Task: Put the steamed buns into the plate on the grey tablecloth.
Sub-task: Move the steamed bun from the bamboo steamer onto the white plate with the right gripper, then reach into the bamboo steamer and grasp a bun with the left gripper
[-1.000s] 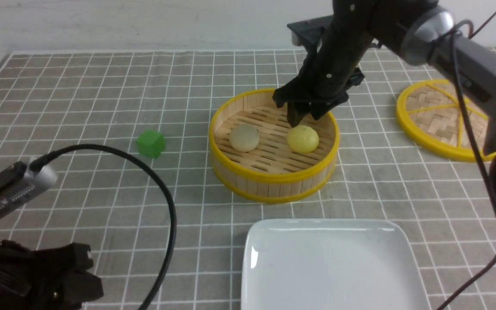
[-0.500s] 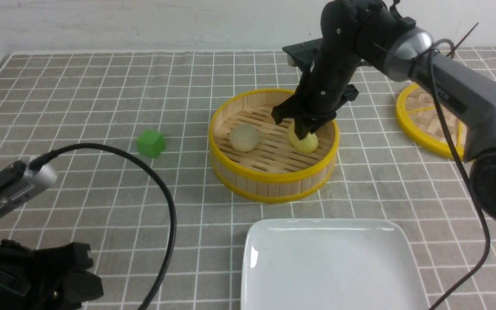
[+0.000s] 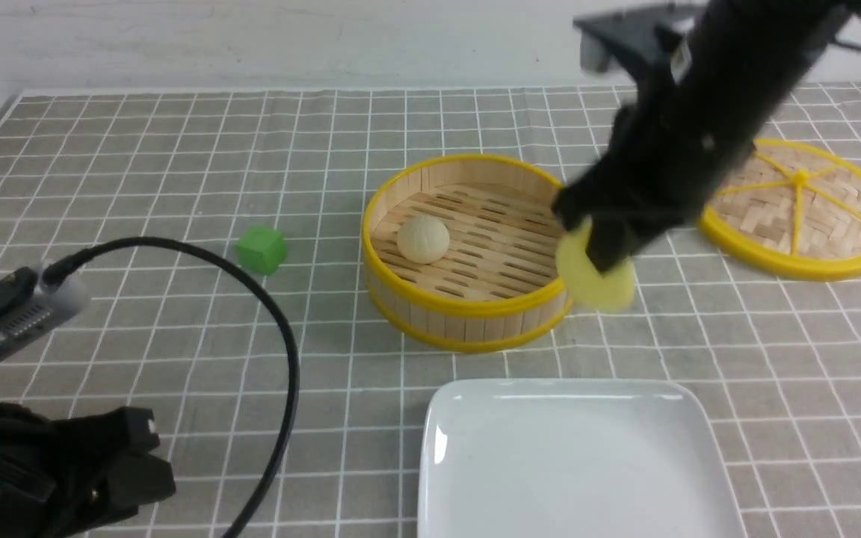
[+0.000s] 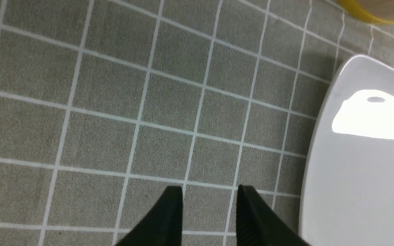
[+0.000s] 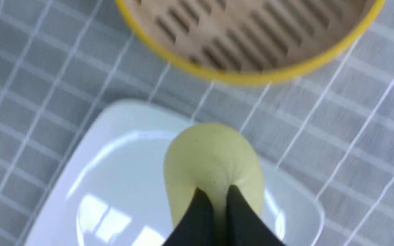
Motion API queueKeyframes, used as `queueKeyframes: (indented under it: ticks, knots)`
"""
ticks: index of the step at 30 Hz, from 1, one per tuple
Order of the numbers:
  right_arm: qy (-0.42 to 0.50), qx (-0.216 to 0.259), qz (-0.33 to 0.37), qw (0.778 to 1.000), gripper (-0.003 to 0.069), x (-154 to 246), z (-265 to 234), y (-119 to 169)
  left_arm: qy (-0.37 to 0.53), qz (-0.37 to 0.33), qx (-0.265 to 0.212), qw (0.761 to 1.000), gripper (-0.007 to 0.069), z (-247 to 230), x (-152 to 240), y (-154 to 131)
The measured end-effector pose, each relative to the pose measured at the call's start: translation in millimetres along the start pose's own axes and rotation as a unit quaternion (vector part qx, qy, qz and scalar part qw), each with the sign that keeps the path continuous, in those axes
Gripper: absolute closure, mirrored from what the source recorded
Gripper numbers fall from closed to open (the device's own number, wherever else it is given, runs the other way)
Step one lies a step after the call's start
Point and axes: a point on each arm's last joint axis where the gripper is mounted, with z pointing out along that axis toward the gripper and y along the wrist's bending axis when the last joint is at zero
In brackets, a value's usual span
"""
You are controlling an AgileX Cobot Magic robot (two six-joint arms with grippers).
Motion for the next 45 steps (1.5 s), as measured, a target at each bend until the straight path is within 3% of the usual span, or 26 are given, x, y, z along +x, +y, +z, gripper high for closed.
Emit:
queueKeyframes:
  ticks: [4,9,12,19,22,26,28,29,32,33,38,45]
  knots:
    - [0.074,0.0,-0.015,0.997,0.0629,49.0,46.0,12.1,0.002,0.0,0.0,1.0,0.0372,0.0,0.3,0.0]
    - [0.088,0.016,-0.012,0.996,0.0586,75.4,85.0,16.7,0.003,0.001,0.0,1.0,0.0372,0.0,0.5,0.0]
    - [0.082,0.019,-0.011,0.996,0.0515,77.7,92.4,20.1,0.003,0.008,0.0,1.0,0.0372,0.0,0.5,0.0]
    - [0.074,0.019,-0.017,0.997,0.024,75.1,90.5,23.1,0.02,0.021,0.008,1.0,0.0372,-10.6,-17.0,-14.1]
    - [0.074,0.023,-0.028,0.997,0.0204,74.0,81.7,23.7,0.028,0.026,0.011,0.999,0.0372,-13.8,-27.7,-20.7]
    - [0.067,0.039,-0.051,0.996,0.0281,75.2,42.1,25.0,0.032,0.033,0.015,0.999,0.0372,-17.7,-52.9,-33.5]
    - [0.048,0.057,-0.061,0.995,0.0398,81.7,14.2,23.0,0.037,0.037,0.02,0.998,0.0372,-18.2,-67.7,-41.6]
    - [0.044,0.061,-0.062,0.995,0.041,83.6,9.2,22.4,0.041,0.037,0.02,0.998,0.0372,-16.8,-67.8,-41.5]
    - [-0.015,0.087,-0.047,0.995,0.0624,102.9,-33.6,16.8,0.059,0.08,0.035,0.994,0.0372,-8.3,-87.6,-65.0]
    - [-0.024,0.09,-0.042,0.995,0.0647,107.9,-40.0,15.6,0.063,0.087,0.039,0.993,0.0372,-5.7,-90.0,-70.2]
    - [-0.083,0.088,0.0,0.993,0.0673,156.9,-74.0,6.3,0.093,0.144,0.057,0.984,0.037,31.4,-110.6,-116.2]
    - [-0.108,0.079,0.038,0.99,0.0673,216.6,-68.0,-8.2,0.117,0.195,0.051,0.973,0.0314,103.1,-145.9,-172.4]
